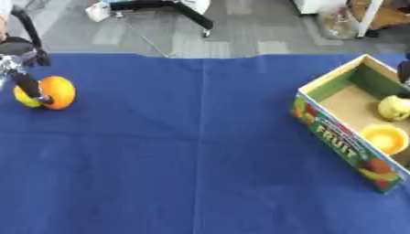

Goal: Pick up the objects with one hand, pass them to the other hand, and then place them into the box on the other side of the table.

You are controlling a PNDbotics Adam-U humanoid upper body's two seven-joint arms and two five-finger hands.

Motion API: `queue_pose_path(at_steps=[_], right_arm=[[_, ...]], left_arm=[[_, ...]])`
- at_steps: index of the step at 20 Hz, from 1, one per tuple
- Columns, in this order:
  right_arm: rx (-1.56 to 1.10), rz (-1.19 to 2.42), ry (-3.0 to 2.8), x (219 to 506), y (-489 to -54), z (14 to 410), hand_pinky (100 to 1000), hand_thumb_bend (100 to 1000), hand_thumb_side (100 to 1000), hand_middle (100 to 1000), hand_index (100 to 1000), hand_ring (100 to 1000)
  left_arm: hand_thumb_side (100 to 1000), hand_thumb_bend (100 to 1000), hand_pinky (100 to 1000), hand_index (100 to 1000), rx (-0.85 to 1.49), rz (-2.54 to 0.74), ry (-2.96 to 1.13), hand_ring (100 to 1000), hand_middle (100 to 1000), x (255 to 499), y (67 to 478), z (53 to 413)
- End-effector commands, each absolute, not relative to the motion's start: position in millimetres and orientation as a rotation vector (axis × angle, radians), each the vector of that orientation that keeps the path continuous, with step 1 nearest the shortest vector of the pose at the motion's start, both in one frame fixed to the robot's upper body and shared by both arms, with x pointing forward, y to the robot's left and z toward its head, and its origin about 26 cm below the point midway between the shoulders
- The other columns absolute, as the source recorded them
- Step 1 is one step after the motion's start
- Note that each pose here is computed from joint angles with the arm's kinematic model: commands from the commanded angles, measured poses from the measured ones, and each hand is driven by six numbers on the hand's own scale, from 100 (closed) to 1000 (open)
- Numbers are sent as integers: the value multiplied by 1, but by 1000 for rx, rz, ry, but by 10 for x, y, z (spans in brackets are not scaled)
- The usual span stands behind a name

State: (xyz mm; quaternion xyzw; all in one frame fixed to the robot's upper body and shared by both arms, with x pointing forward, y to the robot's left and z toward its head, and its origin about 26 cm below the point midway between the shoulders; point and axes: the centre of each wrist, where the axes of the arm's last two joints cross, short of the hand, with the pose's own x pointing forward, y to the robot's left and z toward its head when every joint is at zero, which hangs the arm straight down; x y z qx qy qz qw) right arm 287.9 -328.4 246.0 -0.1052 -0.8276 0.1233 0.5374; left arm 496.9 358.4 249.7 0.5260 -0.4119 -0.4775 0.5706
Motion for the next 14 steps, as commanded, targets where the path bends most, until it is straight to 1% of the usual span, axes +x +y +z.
queue_pose_path(at_steps=[1, 2, 6, 8, 9, 11, 14], right_arm=[[-269, 319, -1994, 2855, -3276, 2552, 711, 212, 377, 875, 863, 845], [-268, 319, -1993, 2855, -3276, 2551, 711, 212, 377, 875, 863, 845], [-269, 319, -1991, 2855, -3276, 2547, 712, 208, 380, 875, 862, 845], [-269, 319, -1990, 2854, -3276, 2545, 712, 207, 381, 874, 862, 845], [-269, 320, -1989, 2854, -3277, 2543, 712, 206, 381, 874, 862, 845], [-268, 320, -1988, 2853, -3278, 2540, 712, 205, 382, 874, 861, 845], [-267, 320, -1986, 2852, -3281, 2538, 712, 202, 382, 874, 862, 845]], left_arm=[[100, 572, 800, 765, 1245, -1079, -972, 778, 748, 4954, 3654, 2597], [100, 567, 800, 763, 1232, -1079, -963, 778, 748, 4955, 3659, 2579], [100, 426, 779, 703, 1198, -1086, -938, 766, 723, 4957, 3667, 2523], [100, 292, 755, 646, 1204, -1087, -941, 747, 689, 4956, 3663, 2521], [100, 249, 747, 620, 1210, -1085, -947, 741, 677, 4956, 3660, 2522], [100, 213, 734, 571, 1222, -1083, -960, 729, 658, 4959, 3645, 2530], [100, 206, 726, 537, 1237, -1084, -981, 720, 646, 4963, 3617, 2558]])
